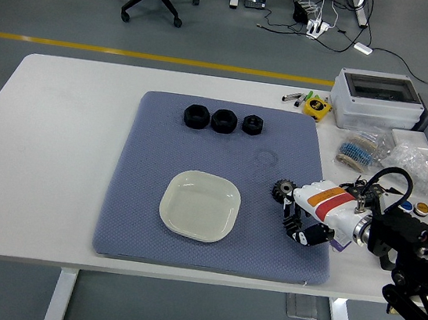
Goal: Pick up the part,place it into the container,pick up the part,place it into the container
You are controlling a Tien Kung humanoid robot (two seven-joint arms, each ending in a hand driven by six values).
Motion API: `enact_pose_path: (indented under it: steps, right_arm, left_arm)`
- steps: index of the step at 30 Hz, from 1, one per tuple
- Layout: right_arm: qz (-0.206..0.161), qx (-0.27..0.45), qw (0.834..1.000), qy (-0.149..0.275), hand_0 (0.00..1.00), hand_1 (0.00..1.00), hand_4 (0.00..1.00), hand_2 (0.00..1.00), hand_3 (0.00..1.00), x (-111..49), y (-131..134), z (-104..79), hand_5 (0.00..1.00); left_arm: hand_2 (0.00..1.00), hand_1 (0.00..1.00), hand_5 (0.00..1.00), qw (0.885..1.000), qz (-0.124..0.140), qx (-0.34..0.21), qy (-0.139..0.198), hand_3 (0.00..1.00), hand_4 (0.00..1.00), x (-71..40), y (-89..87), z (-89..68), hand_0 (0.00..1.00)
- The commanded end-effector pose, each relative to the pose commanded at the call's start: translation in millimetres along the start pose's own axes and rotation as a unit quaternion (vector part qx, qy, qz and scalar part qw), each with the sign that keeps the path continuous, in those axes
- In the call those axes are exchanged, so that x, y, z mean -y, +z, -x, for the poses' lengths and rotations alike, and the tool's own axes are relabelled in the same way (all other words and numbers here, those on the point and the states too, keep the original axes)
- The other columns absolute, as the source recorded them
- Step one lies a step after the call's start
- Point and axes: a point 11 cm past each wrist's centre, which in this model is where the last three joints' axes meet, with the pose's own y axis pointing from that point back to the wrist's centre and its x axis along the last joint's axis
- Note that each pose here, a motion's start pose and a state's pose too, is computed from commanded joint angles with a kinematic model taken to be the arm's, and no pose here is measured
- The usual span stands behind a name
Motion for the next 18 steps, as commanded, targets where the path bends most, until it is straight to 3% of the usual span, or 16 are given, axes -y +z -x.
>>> enact_pose_path:
  steps: [9, 18]
  right_arm:
    - [-0.022, 0.006, 0.999, 0.032, 0.183, 0.362, 0.735, 0.421, 0.484, 4.5, -16, -18.7, 0.236]
    - [-0.078, 0.022, 0.995, 0.062, 0.185, 0.364, 0.725, 0.423, 0.483, 30.3, -65, -41.6, 0.253]
  left_arm:
    - [0.646, 0.602, 0.711, 1.000, 0.000, 0.000, 0.000, 0.723, 0.715, 0.2, -0.8, -0.1, 0.599]
    - [0.645, 0.602, 0.711, 1.000, -0.006, 0.002, 0.000, 0.722, 0.716, 1.0, -6.7, -0.2, 0.599]
